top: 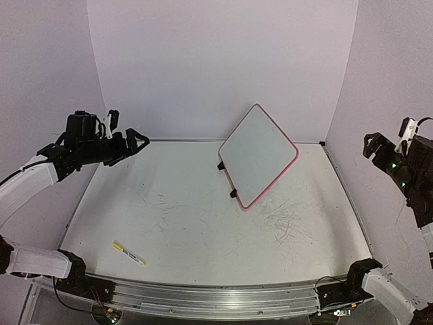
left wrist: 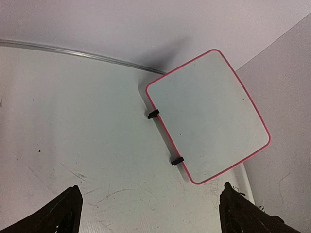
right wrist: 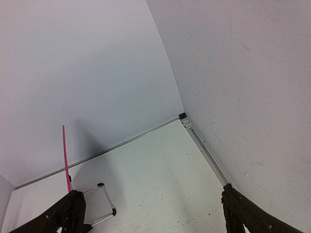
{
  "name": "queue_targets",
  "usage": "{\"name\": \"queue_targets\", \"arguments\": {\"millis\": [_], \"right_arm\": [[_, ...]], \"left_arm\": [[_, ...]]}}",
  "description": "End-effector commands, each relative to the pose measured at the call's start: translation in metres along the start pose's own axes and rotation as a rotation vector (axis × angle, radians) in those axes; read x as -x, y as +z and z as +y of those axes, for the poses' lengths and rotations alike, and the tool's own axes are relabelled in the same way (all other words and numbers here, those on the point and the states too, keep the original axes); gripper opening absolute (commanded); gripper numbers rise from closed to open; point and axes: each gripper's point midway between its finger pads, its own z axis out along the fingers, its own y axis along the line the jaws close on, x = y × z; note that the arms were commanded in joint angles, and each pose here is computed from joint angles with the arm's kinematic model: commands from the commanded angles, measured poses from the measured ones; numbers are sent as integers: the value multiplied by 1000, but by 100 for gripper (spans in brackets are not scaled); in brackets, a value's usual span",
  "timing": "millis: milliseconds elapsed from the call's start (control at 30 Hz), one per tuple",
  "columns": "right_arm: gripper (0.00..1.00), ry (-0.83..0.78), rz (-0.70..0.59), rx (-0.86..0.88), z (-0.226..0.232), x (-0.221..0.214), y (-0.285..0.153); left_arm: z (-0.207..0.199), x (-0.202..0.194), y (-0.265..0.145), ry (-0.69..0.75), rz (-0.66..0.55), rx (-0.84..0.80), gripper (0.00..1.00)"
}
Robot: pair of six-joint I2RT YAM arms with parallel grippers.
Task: Write a sentence on the whiteboard
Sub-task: Adjust the whiteboard stand at the center of the board.
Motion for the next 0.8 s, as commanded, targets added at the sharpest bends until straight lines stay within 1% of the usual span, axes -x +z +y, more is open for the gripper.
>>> {"name": "queue_targets", "arguments": {"millis": [0,100,233,333,400,500,567,667,733,767], "right_arm": [[98,2,-4,-14,0,0,7],[98,7,14,6,3,-5,9],[98,-10,37,65,12,-13,11],[98,-31,63,138,23,-20,10],[98,-33,73,175,30,-21,8],[98,-30,68,208,35,-19,2],[98,-20,56,225,37,-16,-3],[98,1,54,250,39,-18,-9],[98,11,57,257,39,-19,-10],[98,13,58,259,39,-19,-11]], "left_arm": [[-10,15,1,29,-50,-30,99],[-17,-4,19,46,22,-58,99],[-35,-32,42,117,90,-104,99],[-52,-55,60,190,106,-145,99],[-56,-73,75,224,116,-163,99],[-72,-105,98,308,145,-256,99],[-76,-131,118,392,192,-284,95],[-78,-171,154,536,285,-320,82],[-74,-195,175,596,338,-335,74],[-73,-204,184,620,360,-346,72]]}}
